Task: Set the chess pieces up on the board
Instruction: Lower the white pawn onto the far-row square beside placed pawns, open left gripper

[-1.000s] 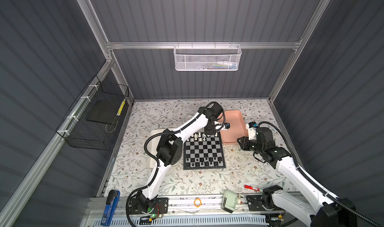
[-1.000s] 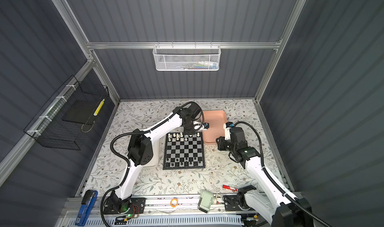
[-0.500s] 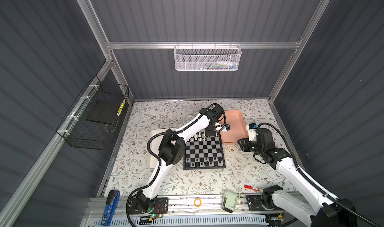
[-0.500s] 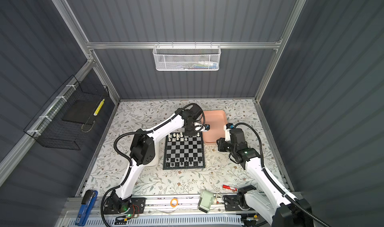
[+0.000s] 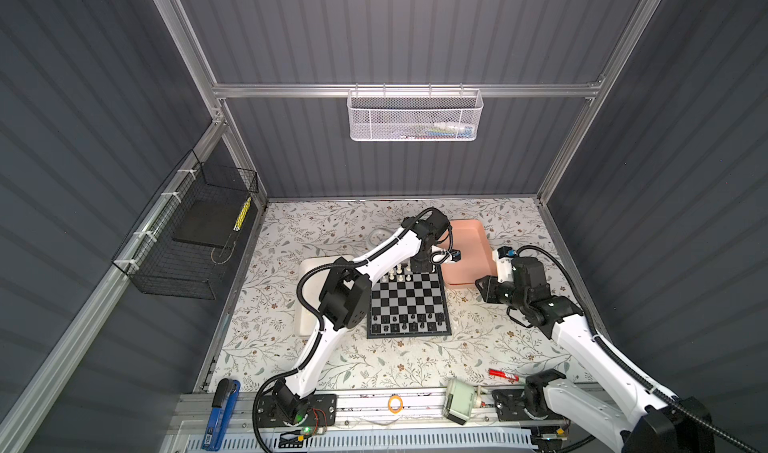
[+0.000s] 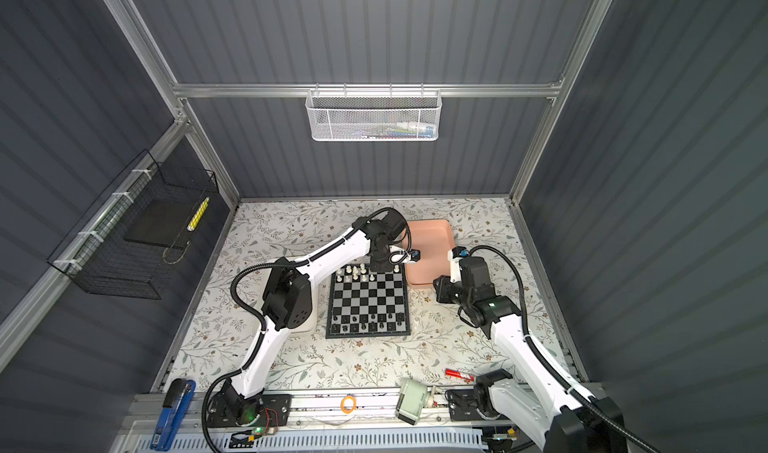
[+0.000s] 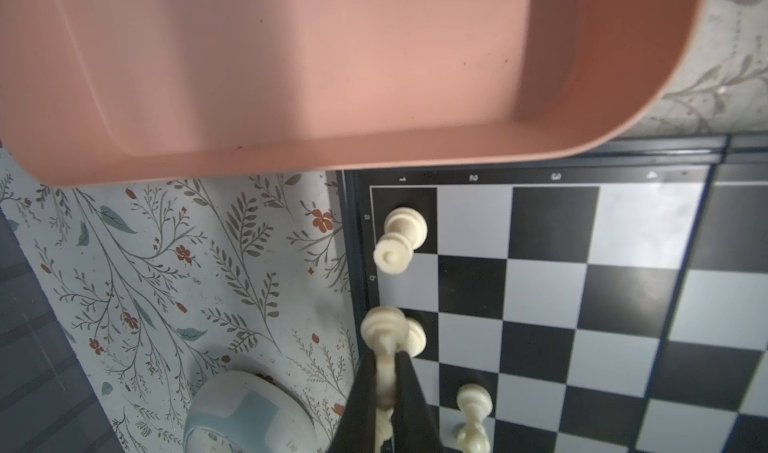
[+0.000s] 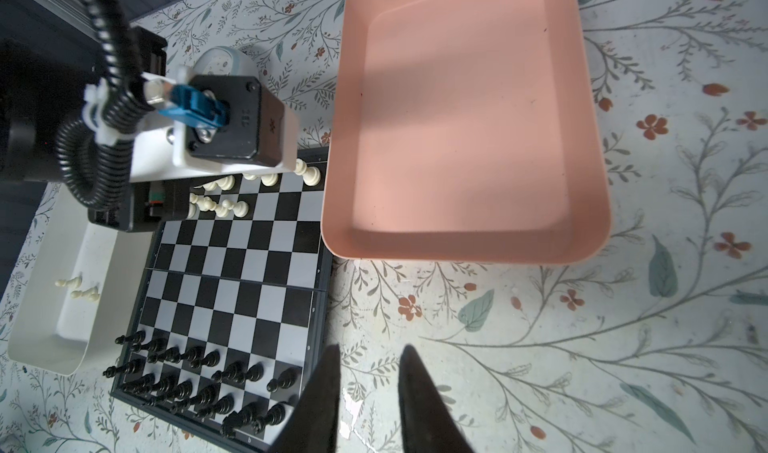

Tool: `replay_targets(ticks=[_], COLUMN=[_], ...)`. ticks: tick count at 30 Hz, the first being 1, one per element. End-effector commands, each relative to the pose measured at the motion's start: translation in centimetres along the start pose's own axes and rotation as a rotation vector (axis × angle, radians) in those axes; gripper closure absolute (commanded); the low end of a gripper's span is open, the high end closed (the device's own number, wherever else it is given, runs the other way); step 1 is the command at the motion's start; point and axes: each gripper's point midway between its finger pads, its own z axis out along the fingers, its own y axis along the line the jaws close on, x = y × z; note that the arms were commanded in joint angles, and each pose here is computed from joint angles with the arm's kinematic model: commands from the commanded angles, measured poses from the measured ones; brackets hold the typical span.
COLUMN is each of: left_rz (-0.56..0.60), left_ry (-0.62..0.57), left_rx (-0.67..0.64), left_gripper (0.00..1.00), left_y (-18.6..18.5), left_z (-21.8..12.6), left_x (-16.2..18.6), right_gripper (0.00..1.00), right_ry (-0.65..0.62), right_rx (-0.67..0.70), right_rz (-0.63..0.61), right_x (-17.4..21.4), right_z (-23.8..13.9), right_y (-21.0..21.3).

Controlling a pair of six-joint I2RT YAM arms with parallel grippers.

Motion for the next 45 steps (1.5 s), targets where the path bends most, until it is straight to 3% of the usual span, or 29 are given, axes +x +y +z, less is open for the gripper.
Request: replay_targets(ticks=[1, 45], left_rz=[0.052, 0.102], left_ry=[0.012, 0.047], left_rx=[0.007, 0.0], left_gripper=[0.9, 0.82], left_y=[-0.3, -0.8], left_z=[0.5, 1.4], left_x=[-0.4, -0.7], right_gripper=[0.72, 0.72], right_ry=[0.01, 0.011], right_rx=[0.014, 0.014], right_rz=[-0.009, -0.01], right_x=[0.6, 0.8], right_z=[-0.1, 0.1], right_y=[-0.4, -0.5])
